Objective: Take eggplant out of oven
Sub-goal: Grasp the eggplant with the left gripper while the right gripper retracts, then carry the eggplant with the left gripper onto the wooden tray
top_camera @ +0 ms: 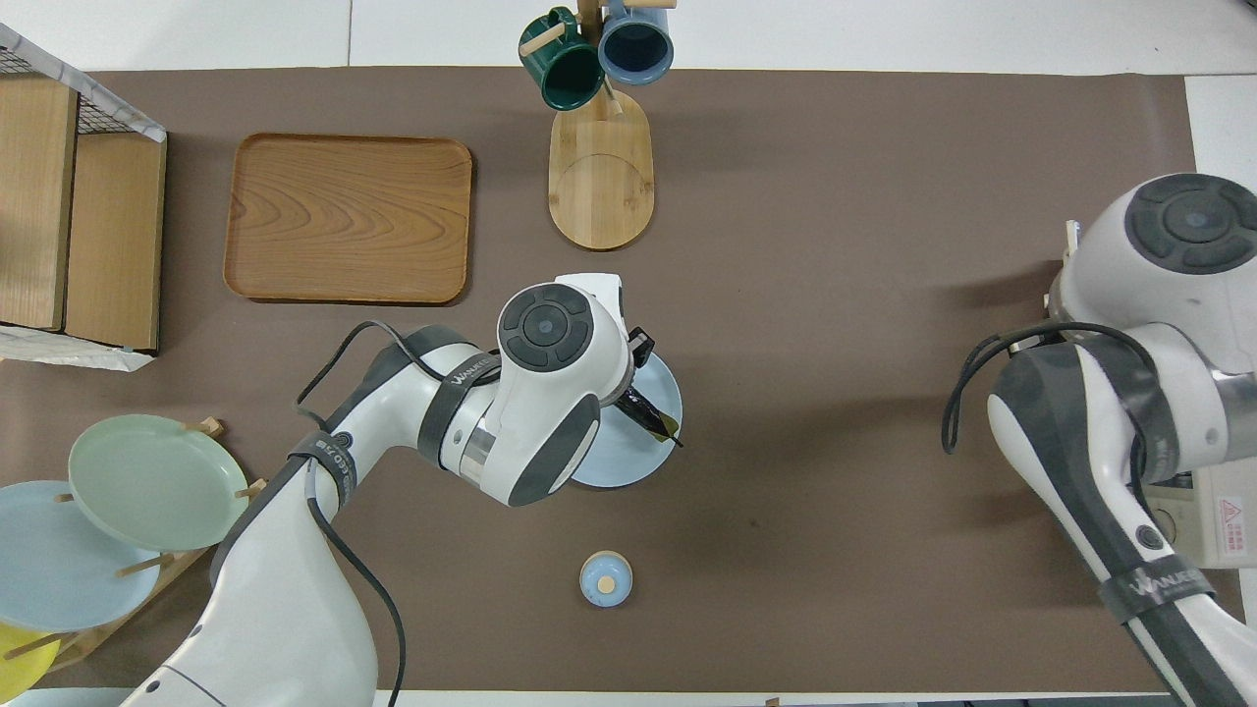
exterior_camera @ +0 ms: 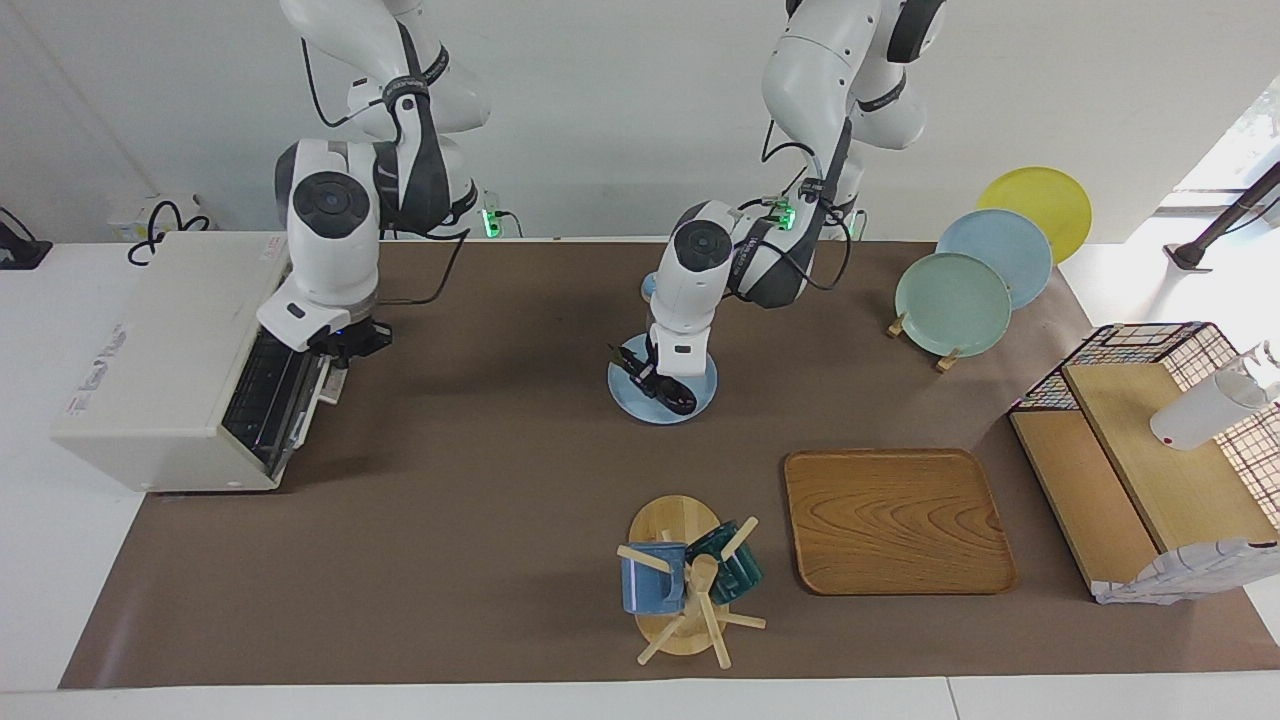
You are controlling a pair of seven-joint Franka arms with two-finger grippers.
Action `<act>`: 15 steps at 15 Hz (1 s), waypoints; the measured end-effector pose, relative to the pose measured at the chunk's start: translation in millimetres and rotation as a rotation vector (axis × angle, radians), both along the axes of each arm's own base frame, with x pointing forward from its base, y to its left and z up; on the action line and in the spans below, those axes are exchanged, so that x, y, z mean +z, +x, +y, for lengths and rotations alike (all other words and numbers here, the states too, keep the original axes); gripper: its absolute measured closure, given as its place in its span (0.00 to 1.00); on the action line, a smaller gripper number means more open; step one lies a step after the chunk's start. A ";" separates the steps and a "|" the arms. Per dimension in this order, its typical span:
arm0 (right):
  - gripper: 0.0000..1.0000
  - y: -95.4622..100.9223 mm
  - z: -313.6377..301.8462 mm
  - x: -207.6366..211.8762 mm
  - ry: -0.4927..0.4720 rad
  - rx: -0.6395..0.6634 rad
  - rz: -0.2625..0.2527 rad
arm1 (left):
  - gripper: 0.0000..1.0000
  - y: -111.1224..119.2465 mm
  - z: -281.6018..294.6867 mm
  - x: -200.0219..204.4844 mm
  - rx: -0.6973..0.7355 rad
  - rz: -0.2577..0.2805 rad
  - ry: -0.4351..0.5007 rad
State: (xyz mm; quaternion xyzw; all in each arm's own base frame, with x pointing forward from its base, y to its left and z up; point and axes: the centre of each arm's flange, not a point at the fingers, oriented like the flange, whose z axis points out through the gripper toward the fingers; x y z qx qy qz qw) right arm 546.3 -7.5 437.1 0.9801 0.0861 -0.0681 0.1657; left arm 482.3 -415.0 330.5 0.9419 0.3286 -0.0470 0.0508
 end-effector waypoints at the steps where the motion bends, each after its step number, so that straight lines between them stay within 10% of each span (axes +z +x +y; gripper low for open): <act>1: 0.99 -0.9 -11.6 6.6 0.003 0.002 -0.002 | 0.62 8.2 10.4 12.0 -0.026 -0.007 -0.003; 6: 0.99 -2.5 -40.7 18.9 0.018 -0.014 -0.003 | 0.62 84.0 119.8 76.8 -0.262 -0.047 -0.019; 10: 0.99 -12.5 -43.8 45.0 0.063 -0.101 0.099 | 0.62 132.9 238.6 68.7 -0.469 -0.080 -0.007; 15: 0.98 -14.5 -28.8 98.9 0.173 -0.134 0.058 | 0.62 191.4 297.3 36.0 -0.614 -0.107 0.005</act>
